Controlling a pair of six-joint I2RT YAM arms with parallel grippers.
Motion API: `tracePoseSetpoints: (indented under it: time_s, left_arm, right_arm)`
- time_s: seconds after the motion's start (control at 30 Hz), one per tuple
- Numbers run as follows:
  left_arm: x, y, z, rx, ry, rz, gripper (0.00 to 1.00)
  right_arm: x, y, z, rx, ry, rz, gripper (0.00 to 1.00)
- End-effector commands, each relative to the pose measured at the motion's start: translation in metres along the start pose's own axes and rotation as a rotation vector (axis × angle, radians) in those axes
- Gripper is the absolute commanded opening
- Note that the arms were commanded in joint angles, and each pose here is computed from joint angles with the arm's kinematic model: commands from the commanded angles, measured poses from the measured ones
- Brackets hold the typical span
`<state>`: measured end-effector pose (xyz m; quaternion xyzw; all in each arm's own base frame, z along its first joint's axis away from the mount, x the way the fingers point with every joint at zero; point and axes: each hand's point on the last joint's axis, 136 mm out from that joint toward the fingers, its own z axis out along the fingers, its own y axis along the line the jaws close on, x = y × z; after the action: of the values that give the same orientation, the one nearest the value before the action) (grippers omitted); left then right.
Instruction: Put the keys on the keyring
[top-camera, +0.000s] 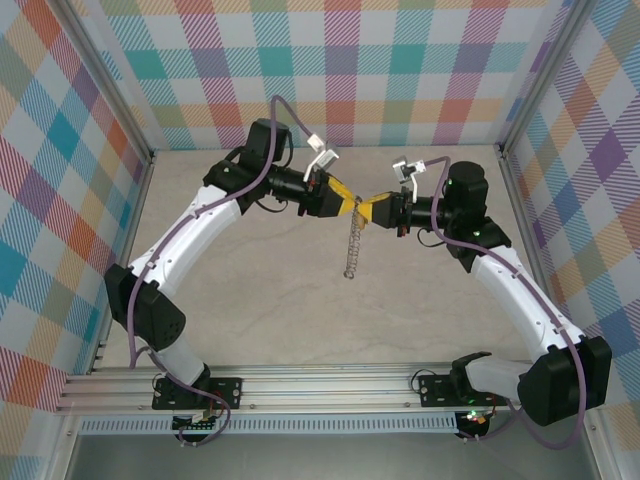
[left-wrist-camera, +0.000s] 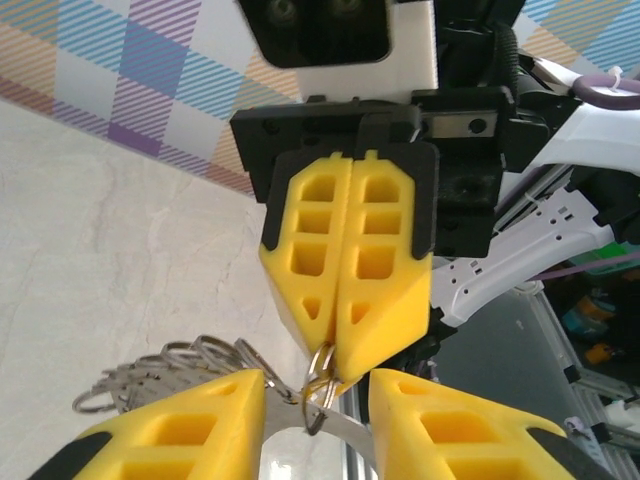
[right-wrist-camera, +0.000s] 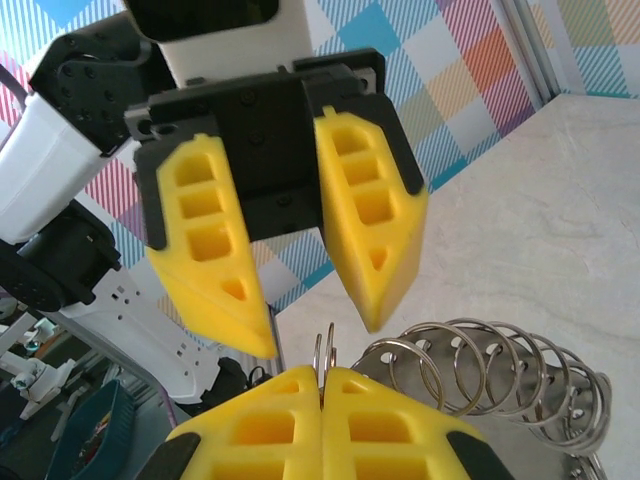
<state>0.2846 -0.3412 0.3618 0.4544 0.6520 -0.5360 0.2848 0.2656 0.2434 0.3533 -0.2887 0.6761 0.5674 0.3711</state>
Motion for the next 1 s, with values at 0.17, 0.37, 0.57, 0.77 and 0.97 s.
tracePoseSetpoints:
  time_s: [0.17,0.37,0.57,0.77,0.97]
  left_arm:
    - [-0.014,-0.012,-0.002,0.051,-0.023,0.024,0.26]
    - [-0.014,-0.014,0.002,0.069,-0.019,0.026,0.18]
    - [-0.012,-0.018,0.004,0.088,-0.011,0.025,0.18]
    - [-0.01,-0.021,0.006,0.102,-0.006,0.03,0.1]
    - [-0.013,-0.017,0.012,0.073,-0.018,0.03,0.0]
  right_arm:
    - [-0.009,0.009,-0.001,-0.037,-0.024,-0.053,0.0]
    - [-0.01,0.008,-0.001,-0.035,-0.026,-0.051,0.0]
    - [-0.01,0.005,0.0,-0.029,-0.029,-0.045,0.0]
    - [-0.01,0.003,0.001,-0.024,-0.034,-0.044,0.0]
    - [-0.012,-0.001,0.0,0.007,-0.039,-0.032,0.11]
